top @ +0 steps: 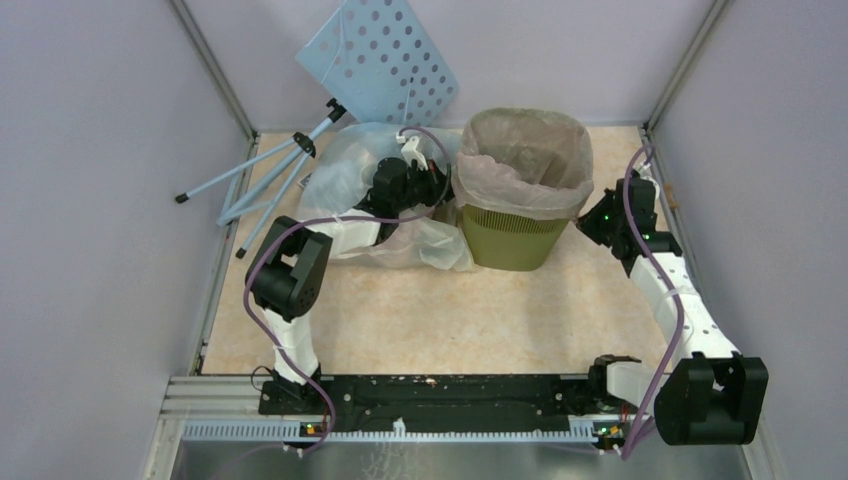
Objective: Put the trash bags into the trash bin
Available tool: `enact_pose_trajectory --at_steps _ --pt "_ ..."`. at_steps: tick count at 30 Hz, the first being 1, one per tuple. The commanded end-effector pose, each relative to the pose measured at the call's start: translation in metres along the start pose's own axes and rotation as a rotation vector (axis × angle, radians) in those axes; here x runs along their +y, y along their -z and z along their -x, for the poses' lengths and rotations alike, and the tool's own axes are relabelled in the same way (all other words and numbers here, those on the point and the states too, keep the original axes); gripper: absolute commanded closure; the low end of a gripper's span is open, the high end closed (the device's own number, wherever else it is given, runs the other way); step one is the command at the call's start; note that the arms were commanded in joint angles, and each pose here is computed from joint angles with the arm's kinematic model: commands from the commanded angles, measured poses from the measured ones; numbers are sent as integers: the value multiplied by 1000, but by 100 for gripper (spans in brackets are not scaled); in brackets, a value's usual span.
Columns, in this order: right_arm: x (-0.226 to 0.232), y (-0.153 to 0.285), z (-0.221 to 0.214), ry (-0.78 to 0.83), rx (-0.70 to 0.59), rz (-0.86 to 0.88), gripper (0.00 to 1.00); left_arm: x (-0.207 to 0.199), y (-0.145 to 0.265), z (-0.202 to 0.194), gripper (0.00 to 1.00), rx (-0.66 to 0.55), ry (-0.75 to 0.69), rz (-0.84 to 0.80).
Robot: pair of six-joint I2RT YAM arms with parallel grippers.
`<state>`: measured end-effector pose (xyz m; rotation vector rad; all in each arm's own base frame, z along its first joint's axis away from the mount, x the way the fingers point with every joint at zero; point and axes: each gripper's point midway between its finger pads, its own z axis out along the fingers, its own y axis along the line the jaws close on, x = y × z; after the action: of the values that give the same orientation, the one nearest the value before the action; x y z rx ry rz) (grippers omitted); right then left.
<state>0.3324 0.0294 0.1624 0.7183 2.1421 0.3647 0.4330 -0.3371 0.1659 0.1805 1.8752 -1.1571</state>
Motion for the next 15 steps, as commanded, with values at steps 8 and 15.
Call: enact_pose_trajectory --at_steps 8,15 --pt "4 -11 1 9 -2 33 100 19 -16 -5 100 4 -73 48" --pt "1 -2 17 47 -61 -3 79 22 -15 6 100 -15 -119 79"
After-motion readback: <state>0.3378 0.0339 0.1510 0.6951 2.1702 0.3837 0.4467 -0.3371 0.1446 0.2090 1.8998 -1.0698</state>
